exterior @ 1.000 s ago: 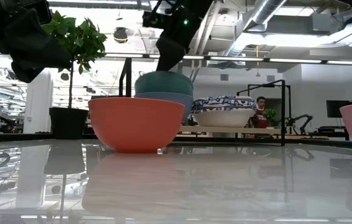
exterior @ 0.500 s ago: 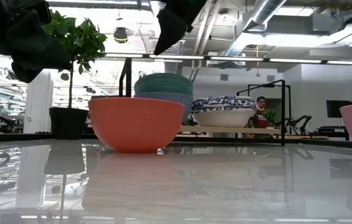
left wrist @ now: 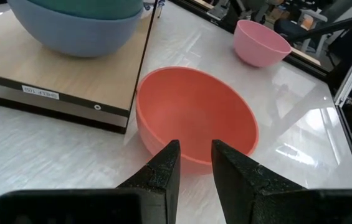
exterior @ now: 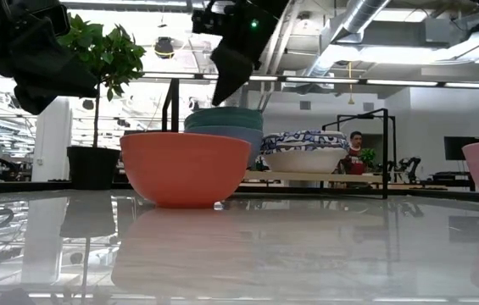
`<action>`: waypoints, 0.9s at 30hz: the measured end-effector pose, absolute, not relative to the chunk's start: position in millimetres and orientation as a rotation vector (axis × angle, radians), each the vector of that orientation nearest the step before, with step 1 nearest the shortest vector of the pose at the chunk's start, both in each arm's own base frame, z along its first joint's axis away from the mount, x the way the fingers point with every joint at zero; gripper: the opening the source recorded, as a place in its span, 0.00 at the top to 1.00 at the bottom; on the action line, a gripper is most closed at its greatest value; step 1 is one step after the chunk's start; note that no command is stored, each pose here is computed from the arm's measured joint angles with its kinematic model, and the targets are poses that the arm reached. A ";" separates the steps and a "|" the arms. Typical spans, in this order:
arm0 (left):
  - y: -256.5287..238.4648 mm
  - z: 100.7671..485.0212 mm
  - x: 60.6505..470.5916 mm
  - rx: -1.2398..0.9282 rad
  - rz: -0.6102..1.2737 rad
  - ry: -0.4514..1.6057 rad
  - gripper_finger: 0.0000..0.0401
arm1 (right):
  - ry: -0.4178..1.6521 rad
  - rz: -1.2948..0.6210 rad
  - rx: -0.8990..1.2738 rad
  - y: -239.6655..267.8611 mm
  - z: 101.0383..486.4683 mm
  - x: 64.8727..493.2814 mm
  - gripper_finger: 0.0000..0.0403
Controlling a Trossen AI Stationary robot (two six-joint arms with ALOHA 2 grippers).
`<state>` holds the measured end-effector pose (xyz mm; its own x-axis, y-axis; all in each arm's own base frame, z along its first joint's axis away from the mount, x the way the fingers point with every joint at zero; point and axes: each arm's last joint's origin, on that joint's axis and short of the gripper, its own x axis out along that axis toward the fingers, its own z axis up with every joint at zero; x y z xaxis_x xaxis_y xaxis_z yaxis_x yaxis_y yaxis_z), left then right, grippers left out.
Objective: Place and stack bowls onto a shelf
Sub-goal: Stack the green bowl on top of the blue bowl, then stack the orange bowl on top of the green bowl
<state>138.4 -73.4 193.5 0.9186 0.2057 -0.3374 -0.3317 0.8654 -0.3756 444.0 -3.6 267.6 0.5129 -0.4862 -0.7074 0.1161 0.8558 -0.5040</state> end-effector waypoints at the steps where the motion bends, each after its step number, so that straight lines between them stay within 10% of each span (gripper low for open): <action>1: -73.4 193.5 138.4 -0.443 0.286 0.293 0.81 | 0.975 -0.375 -0.425 -3.9 267.0 443.9 0.83; 19: -72.7 192.5 137.9 -0.426 0.301 0.296 0.81 | 0.944 -0.104 -0.188 52.1 313.7 404.8 0.82; 27: -71.8 193.0 137.8 -0.435 0.332 0.275 0.81 | 1.181 -0.216 -0.023 49.4 266.4 410.9 0.63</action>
<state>137.8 -71.8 193.0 0.9098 0.2539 -0.3284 -0.3699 0.8549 -0.3638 410.9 49.4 266.4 0.3620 -0.1793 -0.9148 0.1556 0.9792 -0.1303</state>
